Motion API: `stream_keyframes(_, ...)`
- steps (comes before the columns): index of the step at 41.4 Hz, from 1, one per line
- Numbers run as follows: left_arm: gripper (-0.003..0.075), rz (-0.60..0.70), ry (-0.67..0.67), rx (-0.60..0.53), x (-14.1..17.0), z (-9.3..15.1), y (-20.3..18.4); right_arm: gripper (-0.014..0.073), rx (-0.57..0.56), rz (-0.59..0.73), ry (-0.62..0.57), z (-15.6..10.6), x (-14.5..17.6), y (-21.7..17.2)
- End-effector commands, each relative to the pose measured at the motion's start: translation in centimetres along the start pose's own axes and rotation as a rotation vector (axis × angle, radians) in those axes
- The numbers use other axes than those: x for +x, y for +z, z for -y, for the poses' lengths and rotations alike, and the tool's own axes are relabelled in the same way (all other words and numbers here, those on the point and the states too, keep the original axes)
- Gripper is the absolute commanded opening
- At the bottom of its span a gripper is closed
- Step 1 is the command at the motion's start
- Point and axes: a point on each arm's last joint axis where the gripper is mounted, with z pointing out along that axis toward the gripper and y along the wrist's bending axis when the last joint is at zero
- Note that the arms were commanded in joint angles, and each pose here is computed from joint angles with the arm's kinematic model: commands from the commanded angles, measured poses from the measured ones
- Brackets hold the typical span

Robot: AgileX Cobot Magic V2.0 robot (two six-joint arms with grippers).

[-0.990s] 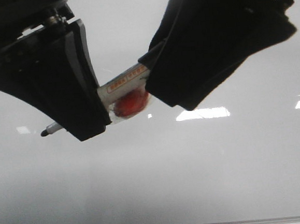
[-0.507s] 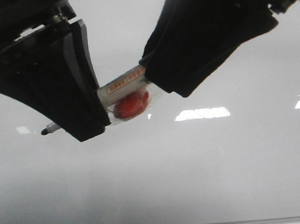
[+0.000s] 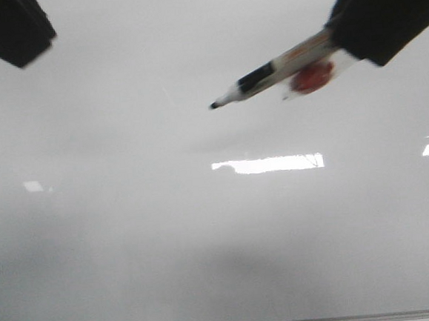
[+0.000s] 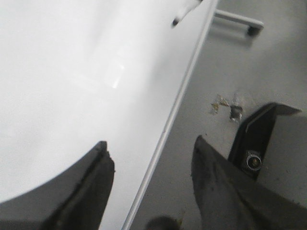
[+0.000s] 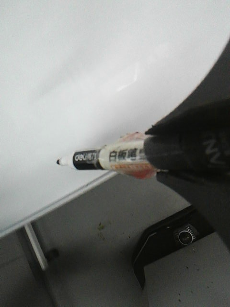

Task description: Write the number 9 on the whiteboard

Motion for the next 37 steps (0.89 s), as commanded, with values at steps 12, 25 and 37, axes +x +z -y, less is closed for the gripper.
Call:
stream_keyframes(12, 0.037, 0.114, -0.358, -0.274, 4.4, -1.7, -5.4, -0.0037, 0.291, 0.129, 0.325, 1.8, 2.5, -6.9)
stream_keyframes(25, 0.037, 0.16, -0.415, -0.315, 4.7, -2.4, -5.6, -0.0038, 0.338, 0.27, 0.4, 3.0, 2.7, -4.9)
stream_keyframes(37, 0.0369, 0.204, -0.439, -0.303, 4.4, -2.4, -5.6, -0.0067, 0.337, 0.346, 0.421, 5.5, 1.2, -2.4)
